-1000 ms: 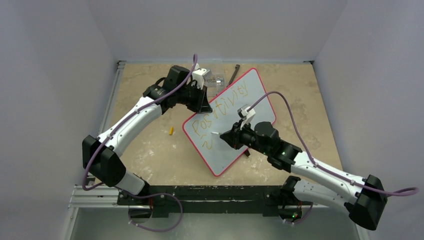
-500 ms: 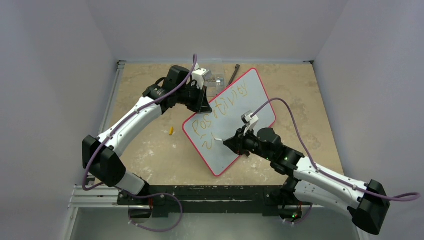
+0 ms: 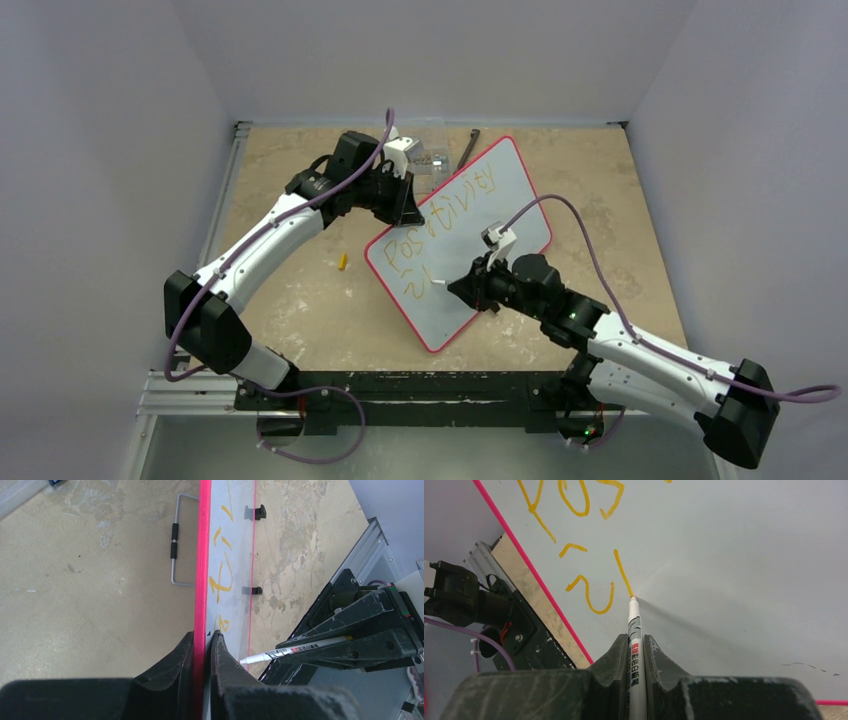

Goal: Write a sentence on the whiteboard

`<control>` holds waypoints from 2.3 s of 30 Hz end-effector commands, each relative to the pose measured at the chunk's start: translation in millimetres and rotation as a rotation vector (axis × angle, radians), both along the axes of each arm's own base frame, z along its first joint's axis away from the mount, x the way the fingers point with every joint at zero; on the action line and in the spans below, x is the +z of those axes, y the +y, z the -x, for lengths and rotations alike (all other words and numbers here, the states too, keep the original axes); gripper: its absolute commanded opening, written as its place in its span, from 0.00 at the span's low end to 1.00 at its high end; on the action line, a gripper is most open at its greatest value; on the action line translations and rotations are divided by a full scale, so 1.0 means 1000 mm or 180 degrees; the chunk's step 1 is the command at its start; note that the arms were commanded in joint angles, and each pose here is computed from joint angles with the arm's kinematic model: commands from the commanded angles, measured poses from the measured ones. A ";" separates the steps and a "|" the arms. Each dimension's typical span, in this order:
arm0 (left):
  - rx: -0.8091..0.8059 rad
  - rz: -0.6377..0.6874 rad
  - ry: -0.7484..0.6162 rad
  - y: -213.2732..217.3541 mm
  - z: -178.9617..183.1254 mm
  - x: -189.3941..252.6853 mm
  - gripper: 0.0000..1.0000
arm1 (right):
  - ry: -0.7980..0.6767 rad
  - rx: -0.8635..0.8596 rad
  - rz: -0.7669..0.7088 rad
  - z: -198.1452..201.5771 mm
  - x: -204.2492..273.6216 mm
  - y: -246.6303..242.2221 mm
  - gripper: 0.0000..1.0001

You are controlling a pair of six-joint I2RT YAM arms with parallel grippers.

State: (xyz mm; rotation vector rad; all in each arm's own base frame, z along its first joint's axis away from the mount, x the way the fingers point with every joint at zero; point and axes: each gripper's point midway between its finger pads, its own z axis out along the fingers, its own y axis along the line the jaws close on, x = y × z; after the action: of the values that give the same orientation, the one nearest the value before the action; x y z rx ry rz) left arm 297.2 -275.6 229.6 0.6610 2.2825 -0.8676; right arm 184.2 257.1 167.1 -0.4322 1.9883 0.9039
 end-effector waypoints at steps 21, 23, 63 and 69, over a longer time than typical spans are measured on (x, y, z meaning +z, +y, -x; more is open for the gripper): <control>0.0224 -0.0529 -0.0020 0.032 0.000 -0.023 0.00 | -0.0286 -0.0363 0.0105 -0.041 0.040 0.008 0.00; 0.0223 -0.0531 -0.0019 0.033 0.000 -0.023 0.00 | -0.0293 -0.0411 0.0109 -0.044 0.042 0.007 0.00; 0.0260 -0.0546 -0.0075 0.036 0.000 -0.020 0.00 | 0.0073 -0.0502 0.0318 -0.016 -0.003 -0.026 0.00; 0.0255 -0.0547 -0.0064 0.036 0.000 -0.021 0.00 | -0.0035 -0.0541 0.0191 -0.017 0.023 -0.028 0.00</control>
State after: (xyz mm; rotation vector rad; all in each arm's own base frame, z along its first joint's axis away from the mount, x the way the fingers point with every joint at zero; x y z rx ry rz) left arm 295.2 -274.1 231.3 0.6592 2.2792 -0.8644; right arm 196.5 233.9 166.9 -0.3363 2.0567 0.7383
